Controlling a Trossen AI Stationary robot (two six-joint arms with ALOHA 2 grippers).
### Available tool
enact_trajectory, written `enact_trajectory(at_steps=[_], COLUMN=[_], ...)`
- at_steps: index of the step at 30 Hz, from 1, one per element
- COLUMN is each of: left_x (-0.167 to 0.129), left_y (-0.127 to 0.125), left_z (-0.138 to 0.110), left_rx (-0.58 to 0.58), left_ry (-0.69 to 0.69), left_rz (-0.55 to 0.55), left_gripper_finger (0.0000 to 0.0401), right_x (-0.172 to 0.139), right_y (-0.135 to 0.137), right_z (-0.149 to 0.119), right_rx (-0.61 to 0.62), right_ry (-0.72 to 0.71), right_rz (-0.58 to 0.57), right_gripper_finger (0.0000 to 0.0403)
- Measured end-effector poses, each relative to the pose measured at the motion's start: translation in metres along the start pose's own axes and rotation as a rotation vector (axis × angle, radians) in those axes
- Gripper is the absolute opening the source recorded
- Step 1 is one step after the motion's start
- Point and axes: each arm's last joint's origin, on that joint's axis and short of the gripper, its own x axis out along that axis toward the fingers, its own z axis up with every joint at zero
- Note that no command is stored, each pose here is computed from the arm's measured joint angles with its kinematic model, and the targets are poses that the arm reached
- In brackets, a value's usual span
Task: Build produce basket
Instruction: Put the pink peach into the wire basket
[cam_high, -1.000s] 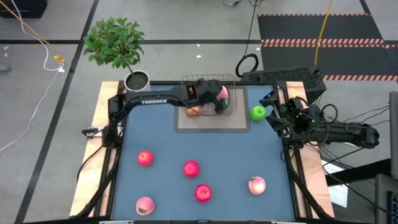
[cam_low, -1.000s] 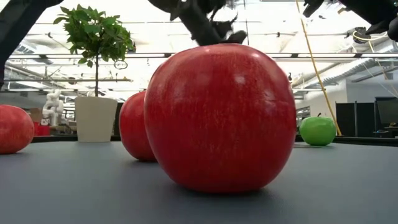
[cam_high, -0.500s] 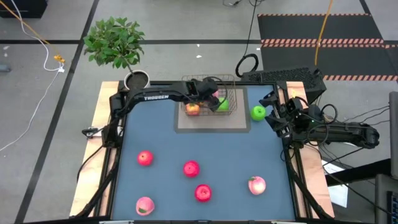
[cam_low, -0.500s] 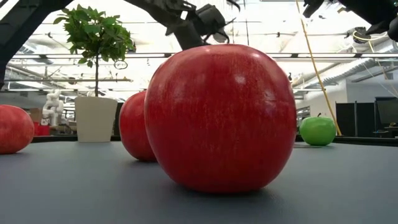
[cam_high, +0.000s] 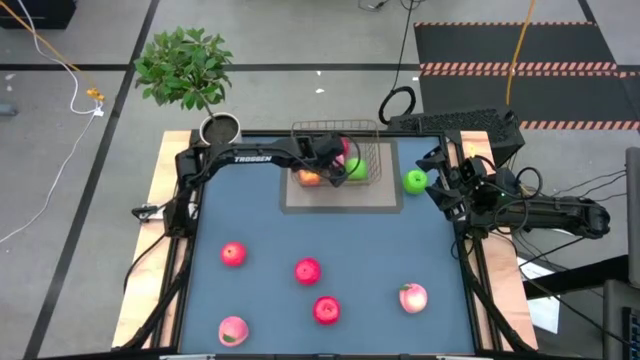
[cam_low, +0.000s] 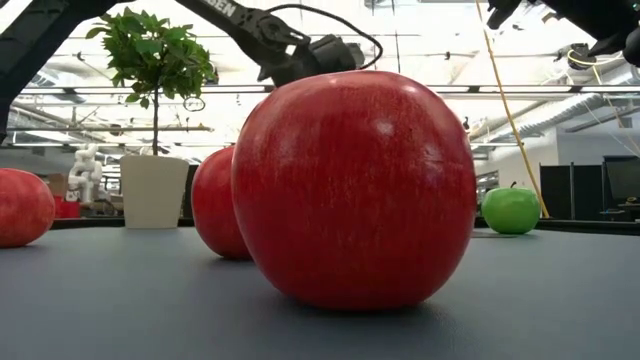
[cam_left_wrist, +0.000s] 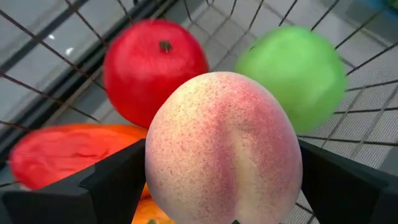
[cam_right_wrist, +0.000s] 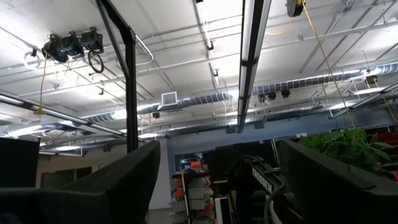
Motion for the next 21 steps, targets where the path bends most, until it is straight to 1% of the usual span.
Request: enact_trajectory(at_steps=[4, 9, 15, 21], left_x=[0.006, 0.011, 0.009, -0.001], left_y=[0.002, 0.004, 0.005, 0.002], left_z=[-0.006, -0.011, -0.005, 0.011], left_rx=[-0.009, 0.017, 0.054, 0.102], left_ry=[0.011, 0.019, -0.013, -0.074], left_rz=[-0.030, -0.017, -0.016, -0.034], left_gripper_finger=[0.0378, 0.0391, 0.0395, 0.0395], right_x=[0.000, 0.000, 0.000, 0.000], right_y=[0.000, 0.000, 0.000, 0.000], right_z=[0.000, 0.000, 0.000, 0.000], right_rx=[0.000, 0.000, 0.000, 0.000], right_ry=[0.000, 0.000, 0.000, 0.000], right_rz=[0.000, 0.000, 0.000, 0.000], right_gripper_finger=[0.0320, 0.0320, 0.0320, 0.0320])
